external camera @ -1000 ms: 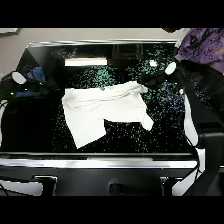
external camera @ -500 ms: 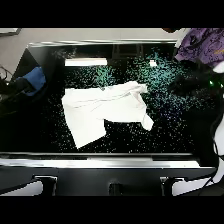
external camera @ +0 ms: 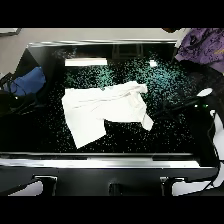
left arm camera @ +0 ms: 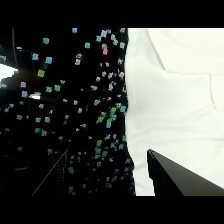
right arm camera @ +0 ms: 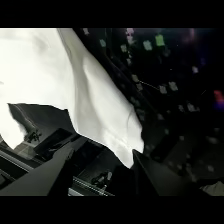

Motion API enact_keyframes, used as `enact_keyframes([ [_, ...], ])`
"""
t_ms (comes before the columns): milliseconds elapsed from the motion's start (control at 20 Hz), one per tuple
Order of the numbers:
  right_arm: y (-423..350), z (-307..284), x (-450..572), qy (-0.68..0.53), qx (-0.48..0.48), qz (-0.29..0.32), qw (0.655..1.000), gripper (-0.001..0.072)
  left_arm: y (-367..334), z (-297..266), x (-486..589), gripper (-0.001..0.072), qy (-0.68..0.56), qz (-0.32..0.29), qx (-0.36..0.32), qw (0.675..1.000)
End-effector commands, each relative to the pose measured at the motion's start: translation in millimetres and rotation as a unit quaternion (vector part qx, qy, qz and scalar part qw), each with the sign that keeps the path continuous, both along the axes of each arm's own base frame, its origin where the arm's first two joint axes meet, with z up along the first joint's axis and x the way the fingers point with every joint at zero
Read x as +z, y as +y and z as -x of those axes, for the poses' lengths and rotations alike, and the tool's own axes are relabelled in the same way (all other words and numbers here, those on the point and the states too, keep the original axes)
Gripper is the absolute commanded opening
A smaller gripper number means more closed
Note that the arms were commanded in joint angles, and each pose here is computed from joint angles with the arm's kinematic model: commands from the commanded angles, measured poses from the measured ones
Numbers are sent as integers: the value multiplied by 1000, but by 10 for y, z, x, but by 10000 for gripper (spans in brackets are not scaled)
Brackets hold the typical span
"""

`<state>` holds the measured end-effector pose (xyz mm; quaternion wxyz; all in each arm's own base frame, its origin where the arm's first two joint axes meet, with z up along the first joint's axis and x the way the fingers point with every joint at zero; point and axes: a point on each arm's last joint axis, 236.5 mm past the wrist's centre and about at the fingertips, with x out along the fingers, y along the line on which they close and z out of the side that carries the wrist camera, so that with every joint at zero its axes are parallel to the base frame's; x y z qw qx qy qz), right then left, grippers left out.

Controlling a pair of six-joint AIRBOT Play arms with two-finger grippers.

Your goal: Fold the clothes and pants, and hang the long-sleeved shirts on hangers.

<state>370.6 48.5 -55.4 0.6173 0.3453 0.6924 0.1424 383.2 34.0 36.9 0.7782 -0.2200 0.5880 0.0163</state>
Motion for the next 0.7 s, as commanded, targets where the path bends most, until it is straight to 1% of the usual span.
enact_keyframes([
  [0,150,191,-286,19,23,25,999,432,5,-24,-48,579,-6,-2,3,1000],
  [100,172,275,-402,31,28,41,998,432,0,-29,-48,579,-6,-2,3,1000],
  [250,188,301,-462,36,21,43,998,428,8,-33,-47,579,-7,-2,4,1000],
  [400,174,261,-475,35,8,47,998,398,0,3,-79,580,7,9,24,1000],
  [500,150,203,-500,34,-10,54,998,335,90,48,-168,580,13,10,37,999],
  [550,144,174,-514,33,-18,56,998,329,169,105,-232,579,22,13,50,998],
  [600,136,154,-529,30,-21,58,998,234,255,174,-303,580,32,17,65,997],
  [650,127,134,-536,27,-23,60,998,155,313,250,-379,580,40,29,77,996],
])
